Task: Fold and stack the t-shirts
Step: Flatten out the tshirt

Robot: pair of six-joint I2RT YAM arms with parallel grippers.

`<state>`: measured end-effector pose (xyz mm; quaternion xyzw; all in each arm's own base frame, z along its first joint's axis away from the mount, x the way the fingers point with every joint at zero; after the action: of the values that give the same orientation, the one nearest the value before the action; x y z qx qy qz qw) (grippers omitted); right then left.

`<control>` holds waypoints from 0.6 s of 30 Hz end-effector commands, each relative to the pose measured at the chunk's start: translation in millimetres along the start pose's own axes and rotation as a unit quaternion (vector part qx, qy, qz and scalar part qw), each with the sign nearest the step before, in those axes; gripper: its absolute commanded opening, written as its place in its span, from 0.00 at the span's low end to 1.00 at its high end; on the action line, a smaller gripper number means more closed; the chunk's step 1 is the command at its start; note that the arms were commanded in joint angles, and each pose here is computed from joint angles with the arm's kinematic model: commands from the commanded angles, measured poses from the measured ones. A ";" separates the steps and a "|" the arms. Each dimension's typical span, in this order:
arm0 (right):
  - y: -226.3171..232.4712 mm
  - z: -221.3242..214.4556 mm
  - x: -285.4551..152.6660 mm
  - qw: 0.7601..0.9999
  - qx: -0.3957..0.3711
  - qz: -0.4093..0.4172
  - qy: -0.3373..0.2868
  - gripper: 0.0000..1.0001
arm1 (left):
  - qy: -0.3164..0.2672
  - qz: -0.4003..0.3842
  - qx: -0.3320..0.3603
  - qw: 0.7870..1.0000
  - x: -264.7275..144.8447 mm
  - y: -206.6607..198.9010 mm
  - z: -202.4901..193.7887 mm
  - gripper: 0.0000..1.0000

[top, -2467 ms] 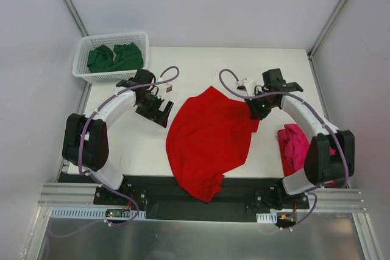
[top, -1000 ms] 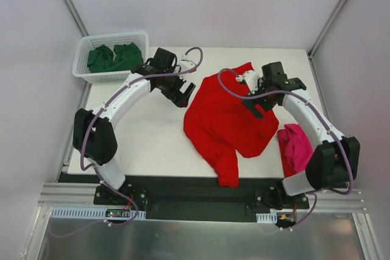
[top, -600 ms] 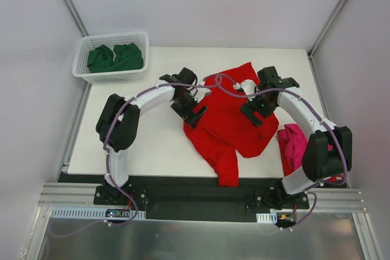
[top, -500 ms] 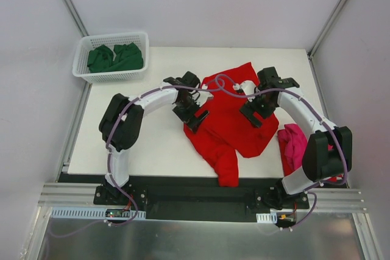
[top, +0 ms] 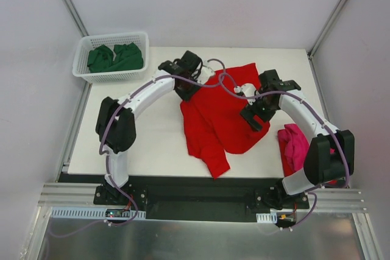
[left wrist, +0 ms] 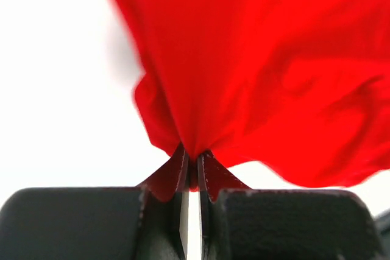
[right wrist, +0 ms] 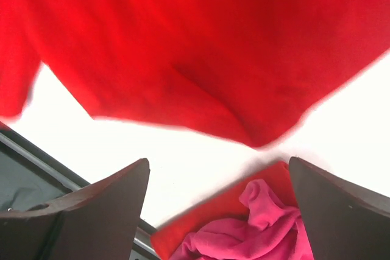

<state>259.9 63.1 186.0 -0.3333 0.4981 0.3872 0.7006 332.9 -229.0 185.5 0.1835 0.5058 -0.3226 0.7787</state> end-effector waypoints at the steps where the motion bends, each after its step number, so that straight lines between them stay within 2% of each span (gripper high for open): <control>1: 4.0 -2.1 -7.3 1.000 -0.007 0.000 -0.008 1.00 | -0.162 0.176 0.071 0.968 -136.9 21.0 51.6 0.00; 4: 1.4 -3.3 -6.7 1.000 -0.001 -0.004 -0.009 1.00 | -0.181 0.271 0.123 0.937 -181.8 25.0 60.3 0.00; 8: -4.9 -5.0 -6.3 1.000 0.010 -0.012 -0.010 1.00 | -0.205 0.325 0.175 0.906 -222.8 9.3 69.6 0.00; 11: -10.9 -6.3 -5.8 1.000 0.021 -0.019 -0.010 1.00 | -0.219 0.322 0.210 0.897 -225.4 -20.4 79.7 0.00; 12: -13.3 -6.1 -4.0 0.999 0.025 -0.020 -0.009 1.00 | -0.227 0.307 0.231 0.895 -221.2 -42.8 83.2 0.00; 15: -18.9 -7.7 -1.1 0.999 0.038 -0.023 -0.003 1.00 | -0.217 0.270 0.259 0.902 -191.1 -80.3 86.6 0.00; 16: -20.6 -8.7 1.6 0.999 0.042 -0.021 0.001 1.00 | -0.209 0.251 0.280 0.903 -175.2 -103.0 84.7 0.04; 17: -20.9 -9.3 3.0 0.999 0.044 -0.021 0.005 1.00 | -0.183 0.237 0.294 0.908 -152.4 -115.4 75.5 0.69; 18: -22.2 -9.6 3.3 0.998 0.047 -0.026 0.009 1.00 | -0.169 0.225 0.306 0.909 -140.1 -123.5 69.3 0.99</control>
<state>267.6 47.4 180.0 -0.3173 0.5099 0.3605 0.7137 277.8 -279.2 402.4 0.4167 0.1458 -0.2666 0.8567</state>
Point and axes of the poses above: each gripper's point midway between its finger pads, its own x axis out along the fingers, its own y axis along the line the jaws close on, z = x × y, the point moved 8 cm from there along -x, back along the fingers, and after that the axes turned 9 degrees about -x, right-handed, at the moved point
